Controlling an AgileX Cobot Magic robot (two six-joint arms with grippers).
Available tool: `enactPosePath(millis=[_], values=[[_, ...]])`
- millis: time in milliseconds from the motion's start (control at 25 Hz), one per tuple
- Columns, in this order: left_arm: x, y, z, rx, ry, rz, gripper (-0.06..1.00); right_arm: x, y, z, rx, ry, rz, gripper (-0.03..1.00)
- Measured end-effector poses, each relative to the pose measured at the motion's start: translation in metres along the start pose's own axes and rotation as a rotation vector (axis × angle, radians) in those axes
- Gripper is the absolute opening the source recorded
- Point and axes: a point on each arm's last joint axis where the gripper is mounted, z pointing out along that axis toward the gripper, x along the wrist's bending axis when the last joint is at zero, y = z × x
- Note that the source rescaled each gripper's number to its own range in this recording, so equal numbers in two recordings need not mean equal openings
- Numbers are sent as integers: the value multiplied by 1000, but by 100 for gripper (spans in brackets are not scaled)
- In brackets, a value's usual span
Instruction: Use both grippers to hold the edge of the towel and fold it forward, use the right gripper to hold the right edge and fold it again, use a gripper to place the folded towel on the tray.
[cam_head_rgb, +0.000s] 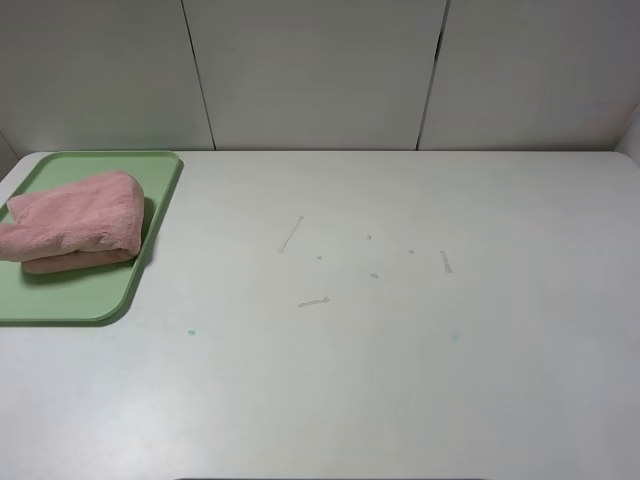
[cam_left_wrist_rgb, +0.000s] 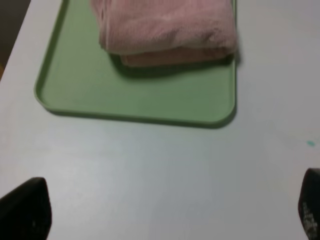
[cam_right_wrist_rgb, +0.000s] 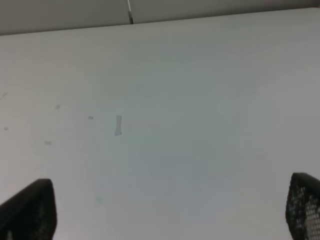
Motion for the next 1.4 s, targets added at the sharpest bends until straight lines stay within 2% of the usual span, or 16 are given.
enactPosePath(millis=[240, 400, 600, 720, 1080, 1400], values=[[-3, -18, -12, -123, -19, 13, 100, 0, 0, 0, 0, 0, 0, 100], [-6, -19, -12, -133, -118, 75, 100, 0, 0, 0, 1, 0, 0, 100], [-4, -19, -13, -144, -288, 203, 100, 0, 0, 0, 1, 0, 0, 100], [-4, -19, -13, -147, -342, 244, 100, 0, 0, 0, 1, 0, 0, 100], [-4, -19, -13, -145, -301, 212, 100, 0, 0, 0, 1, 0, 0, 100], [-4, -19, -13, -144, -296, 209, 100, 0, 0, 0, 0, 0, 0, 100]])
